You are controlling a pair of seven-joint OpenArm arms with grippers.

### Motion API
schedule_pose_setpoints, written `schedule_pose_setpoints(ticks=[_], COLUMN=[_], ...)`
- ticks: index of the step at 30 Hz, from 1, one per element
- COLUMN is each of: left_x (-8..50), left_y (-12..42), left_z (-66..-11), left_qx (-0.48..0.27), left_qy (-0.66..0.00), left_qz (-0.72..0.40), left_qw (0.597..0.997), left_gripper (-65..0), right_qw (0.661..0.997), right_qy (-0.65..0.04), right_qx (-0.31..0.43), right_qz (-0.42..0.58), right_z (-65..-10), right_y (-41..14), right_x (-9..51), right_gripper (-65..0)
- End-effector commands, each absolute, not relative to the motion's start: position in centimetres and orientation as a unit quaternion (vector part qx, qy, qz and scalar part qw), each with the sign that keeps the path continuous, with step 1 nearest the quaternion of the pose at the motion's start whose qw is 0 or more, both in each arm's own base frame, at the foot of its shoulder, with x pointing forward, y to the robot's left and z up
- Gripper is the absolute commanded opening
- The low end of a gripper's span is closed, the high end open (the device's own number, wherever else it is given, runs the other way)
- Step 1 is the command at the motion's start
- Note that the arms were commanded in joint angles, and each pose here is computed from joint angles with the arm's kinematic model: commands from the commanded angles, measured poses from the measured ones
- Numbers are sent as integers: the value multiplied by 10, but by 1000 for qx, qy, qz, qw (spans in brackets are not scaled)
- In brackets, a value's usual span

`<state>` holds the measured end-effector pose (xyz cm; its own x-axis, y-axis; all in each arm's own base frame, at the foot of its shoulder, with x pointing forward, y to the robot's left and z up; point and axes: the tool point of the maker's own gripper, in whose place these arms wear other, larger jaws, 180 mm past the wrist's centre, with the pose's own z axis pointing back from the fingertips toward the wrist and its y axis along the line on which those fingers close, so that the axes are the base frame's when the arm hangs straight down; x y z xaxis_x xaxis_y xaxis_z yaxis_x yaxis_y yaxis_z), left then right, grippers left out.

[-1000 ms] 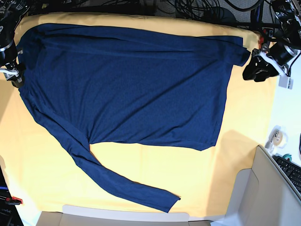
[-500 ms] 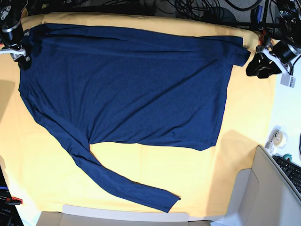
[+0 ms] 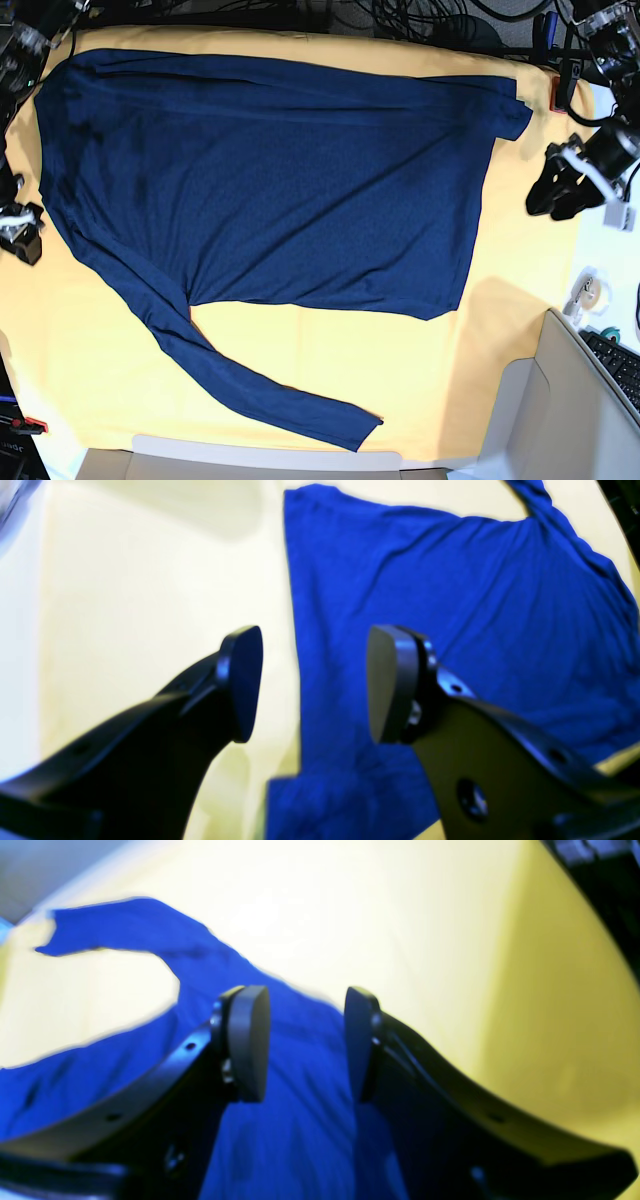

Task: Fold the T-shirt properly
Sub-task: 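Move both grippers down along the shirt sides toward the folded edge, then grasp the shirt's side edges with both grippers at mid-body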

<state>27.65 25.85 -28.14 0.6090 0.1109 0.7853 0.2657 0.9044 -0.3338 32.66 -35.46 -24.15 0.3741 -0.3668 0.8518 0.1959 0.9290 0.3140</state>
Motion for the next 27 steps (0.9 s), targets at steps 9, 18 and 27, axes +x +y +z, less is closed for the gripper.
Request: schedule_pose_setpoints(ticks=[9, 18, 27], left_x=[348, 409, 451], left_y=[252, 260, 246], left_z=[-306, -320, -364], left_qx=[-223, -204, -220], left_qy=[-412, -395, -387], left_qz=[-43, -6, 33], left_qw=[882, 895, 895], left_gripper=[-327, -327, -327], right_qw=[823, 856, 856], right_qy=[-529, -506, -509], right_qx=[124, 55, 39], right_qz=[-166, -91, -81], right_z=[-235, -237, -233], right_y=[-352, -337, -331], right_x=[395, 432, 440], right_gripper=[-405, -405, -405])
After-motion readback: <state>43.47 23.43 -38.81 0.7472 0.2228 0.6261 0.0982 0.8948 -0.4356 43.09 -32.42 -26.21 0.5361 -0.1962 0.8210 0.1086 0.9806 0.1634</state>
